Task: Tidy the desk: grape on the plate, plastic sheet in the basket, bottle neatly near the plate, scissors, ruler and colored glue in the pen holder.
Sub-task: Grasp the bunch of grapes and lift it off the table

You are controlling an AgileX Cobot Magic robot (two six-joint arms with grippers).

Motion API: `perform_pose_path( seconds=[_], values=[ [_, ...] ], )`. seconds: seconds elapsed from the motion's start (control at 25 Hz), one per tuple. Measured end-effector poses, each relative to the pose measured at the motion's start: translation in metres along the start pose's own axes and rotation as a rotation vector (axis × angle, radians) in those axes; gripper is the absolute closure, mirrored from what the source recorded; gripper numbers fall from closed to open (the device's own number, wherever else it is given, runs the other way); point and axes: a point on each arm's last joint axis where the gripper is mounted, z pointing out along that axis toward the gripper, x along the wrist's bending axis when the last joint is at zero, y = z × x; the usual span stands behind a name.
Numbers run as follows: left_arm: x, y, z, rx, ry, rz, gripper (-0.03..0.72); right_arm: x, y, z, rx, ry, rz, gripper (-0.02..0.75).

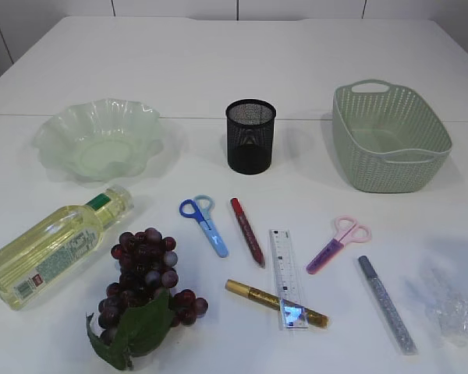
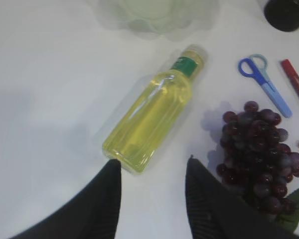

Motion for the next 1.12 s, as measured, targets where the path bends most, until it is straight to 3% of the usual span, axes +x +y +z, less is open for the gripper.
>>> perform_pose_path(
  seconds=[0.2, 0.48, 0.88, 0.96, 1.12],
  values=[
    [-0.030, 0.035, 0.007, 0.119, -0.081, 0.108, 0.369, 0.002, 0.015, 0.016, 0.116, 0.006, 0.014, 0.162],
    [-0.072, 0.059, 0.042, 0.366, -0.144, 0.218, 0.368, 0.002, 0.016, 0.043, 0.259, 0.019, 0.045, 0.162],
    [-0.132, 0.023, 0.108, 0.578, -0.195, 0.368, 0.361, 0.002, 0.015, 0.047, 0.286, 0.022, 0.037, 0.162],
    [-0.140, 0.015, 0.119, 0.592, -0.202, 0.389, 0.319, 0.002, 0.015, 0.047, 0.287, 0.022, 0.037, 0.162],
    [-0.146, 0.007, 0.137, 0.616, -0.191, 0.384, 0.083, 0.002, 0.013, 0.046, 0.304, 0.024, 0.032, 0.162]
  ],
)
